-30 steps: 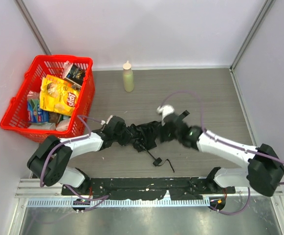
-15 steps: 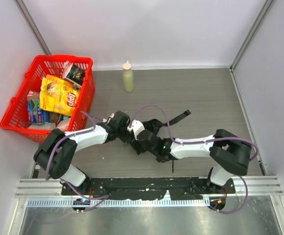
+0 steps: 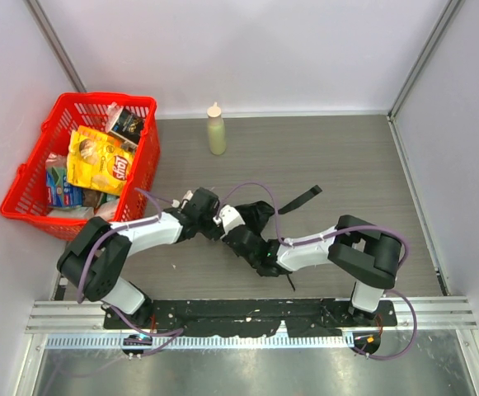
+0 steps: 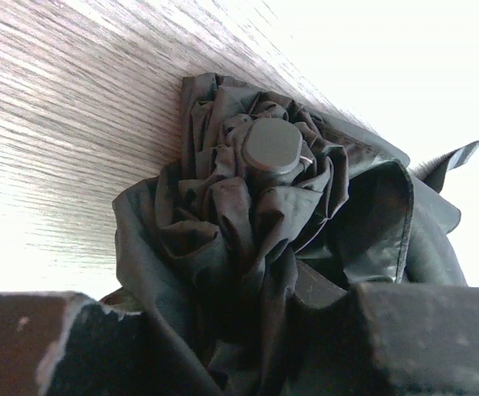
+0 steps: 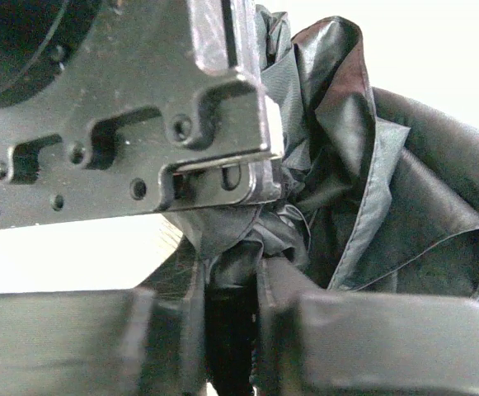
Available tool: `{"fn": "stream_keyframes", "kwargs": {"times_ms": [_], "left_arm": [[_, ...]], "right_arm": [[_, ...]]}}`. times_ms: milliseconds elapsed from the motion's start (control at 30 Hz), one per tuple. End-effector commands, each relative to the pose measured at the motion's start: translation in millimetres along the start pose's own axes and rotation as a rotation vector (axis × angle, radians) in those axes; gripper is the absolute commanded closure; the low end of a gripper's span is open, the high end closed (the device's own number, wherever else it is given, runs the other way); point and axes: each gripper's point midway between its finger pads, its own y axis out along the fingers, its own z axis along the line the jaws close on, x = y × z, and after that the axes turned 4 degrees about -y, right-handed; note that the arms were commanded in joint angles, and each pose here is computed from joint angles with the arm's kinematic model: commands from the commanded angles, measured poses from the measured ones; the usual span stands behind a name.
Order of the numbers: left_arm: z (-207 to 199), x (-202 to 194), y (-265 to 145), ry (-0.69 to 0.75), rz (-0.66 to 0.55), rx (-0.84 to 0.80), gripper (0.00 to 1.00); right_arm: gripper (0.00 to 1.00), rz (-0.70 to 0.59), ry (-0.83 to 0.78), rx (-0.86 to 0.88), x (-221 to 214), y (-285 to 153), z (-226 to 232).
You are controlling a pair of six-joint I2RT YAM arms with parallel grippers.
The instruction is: Put away the umbrella
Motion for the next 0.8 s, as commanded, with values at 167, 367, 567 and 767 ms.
{"fn": "stream_keyframes", "kwargs": {"times_ms": [167, 367, 567, 767], "left_arm": [[81, 2, 16, 0.046, -0.039, 0.171, 0.49], [82, 14, 18, 0.117, -0.102, 0.124, 0.21], [87, 13, 26, 0.129, -0.095, 0.139, 0.19], [99, 18, 35, 0.139, -0.125, 0.191, 0.22]], "right_arm": [[1.00, 0.080, 0.305, 0.223, -62, 7, 11], [0.99, 0.092, 0.482, 0.467, -60, 1, 19], [0.99, 0.118, 0.631, 0.626, -55, -4, 28], [0.99, 0.125, 0.754, 0.801, -46, -11, 35]]}}
